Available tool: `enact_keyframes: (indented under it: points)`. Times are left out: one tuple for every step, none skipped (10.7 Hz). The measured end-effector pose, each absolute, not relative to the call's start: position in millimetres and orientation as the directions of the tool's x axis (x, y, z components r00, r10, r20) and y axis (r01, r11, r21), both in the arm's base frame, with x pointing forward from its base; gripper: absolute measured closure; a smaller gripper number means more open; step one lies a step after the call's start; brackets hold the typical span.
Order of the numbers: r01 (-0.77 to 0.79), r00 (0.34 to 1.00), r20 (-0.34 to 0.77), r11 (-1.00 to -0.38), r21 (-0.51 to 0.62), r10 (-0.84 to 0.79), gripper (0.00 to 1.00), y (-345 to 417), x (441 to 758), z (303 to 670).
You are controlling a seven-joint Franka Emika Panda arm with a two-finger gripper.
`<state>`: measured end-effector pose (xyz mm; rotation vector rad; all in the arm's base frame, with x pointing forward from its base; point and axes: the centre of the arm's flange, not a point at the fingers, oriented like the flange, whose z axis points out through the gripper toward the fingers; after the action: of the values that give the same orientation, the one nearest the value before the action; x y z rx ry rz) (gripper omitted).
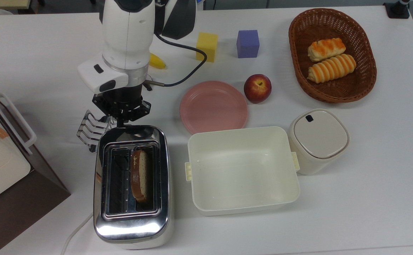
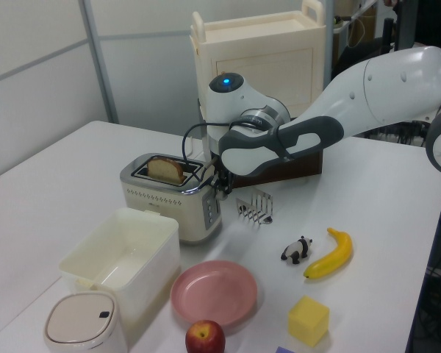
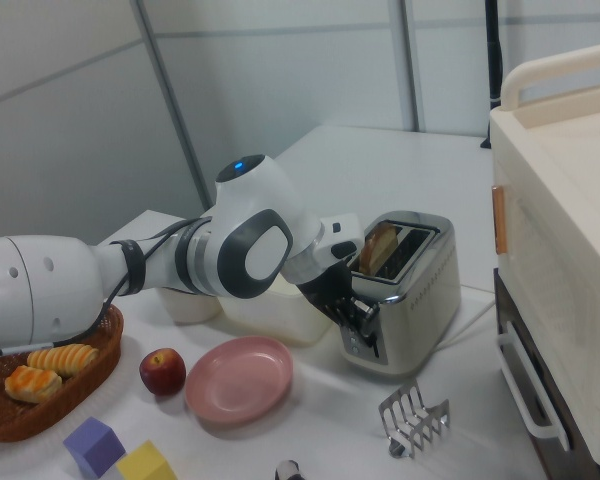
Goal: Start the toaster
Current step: 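Press the toaster lever down with the gripper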
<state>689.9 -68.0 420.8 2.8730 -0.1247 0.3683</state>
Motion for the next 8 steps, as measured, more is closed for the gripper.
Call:
enact_keyframes:
  points:
    - [-0.112,0.965,0.256,-0.968,0.226,-0.052,0.99,-68,691,417]
    - [-0.108,0.967,0.251,-0.968,0.228,-0.048,0.99,-68,692,412]
    - [-0.099,0.968,0.247,-0.966,0.237,-0.039,0.99,-68,692,408]
    - [-0.092,0.97,0.243,-0.966,0.243,-0.031,0.99,-67,693,404]
    - [-0.088,0.971,0.236,-0.966,0.245,-0.028,0.99,-67,694,398]
    - [-0.08,0.973,0.231,-0.964,0.254,-0.02,0.99,-67,695,391]
    - [-0.072,0.974,0.226,-0.963,0.261,-0.012,0.99,-67,696,386]
    - [-0.067,0.975,0.221,-0.962,0.265,-0.008,0.99,-66,697,383]
